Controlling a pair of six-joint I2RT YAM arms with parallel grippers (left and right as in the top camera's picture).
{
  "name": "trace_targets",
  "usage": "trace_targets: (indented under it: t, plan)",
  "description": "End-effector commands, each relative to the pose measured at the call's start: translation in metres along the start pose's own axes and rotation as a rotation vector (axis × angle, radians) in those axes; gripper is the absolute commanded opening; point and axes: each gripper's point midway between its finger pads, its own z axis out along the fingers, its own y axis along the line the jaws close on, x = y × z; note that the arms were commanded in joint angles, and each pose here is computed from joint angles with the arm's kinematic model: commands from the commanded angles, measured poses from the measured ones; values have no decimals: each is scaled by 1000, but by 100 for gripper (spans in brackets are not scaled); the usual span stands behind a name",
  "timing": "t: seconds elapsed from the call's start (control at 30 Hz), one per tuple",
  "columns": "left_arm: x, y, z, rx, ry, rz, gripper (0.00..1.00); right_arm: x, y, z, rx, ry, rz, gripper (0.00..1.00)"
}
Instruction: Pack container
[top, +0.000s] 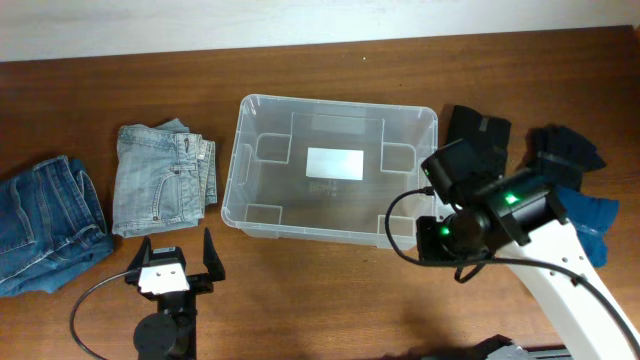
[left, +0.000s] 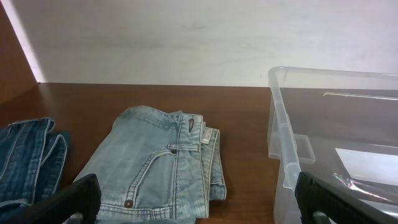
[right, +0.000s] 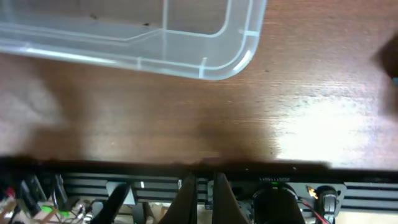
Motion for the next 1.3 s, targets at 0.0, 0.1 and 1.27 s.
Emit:
trace_targets:
  t: [0.0,0.1,1.27]
  plan:
    - [3,3,1,-16,4,-9,99,-2,-6,17,68,40,45,4]
    - [3,3,1,-16,3,-9,99,-4,-7,34,90,79,47,4]
    - [3,3,1,-16,3,-9,99,-48,4,80,110,41,-2,4]
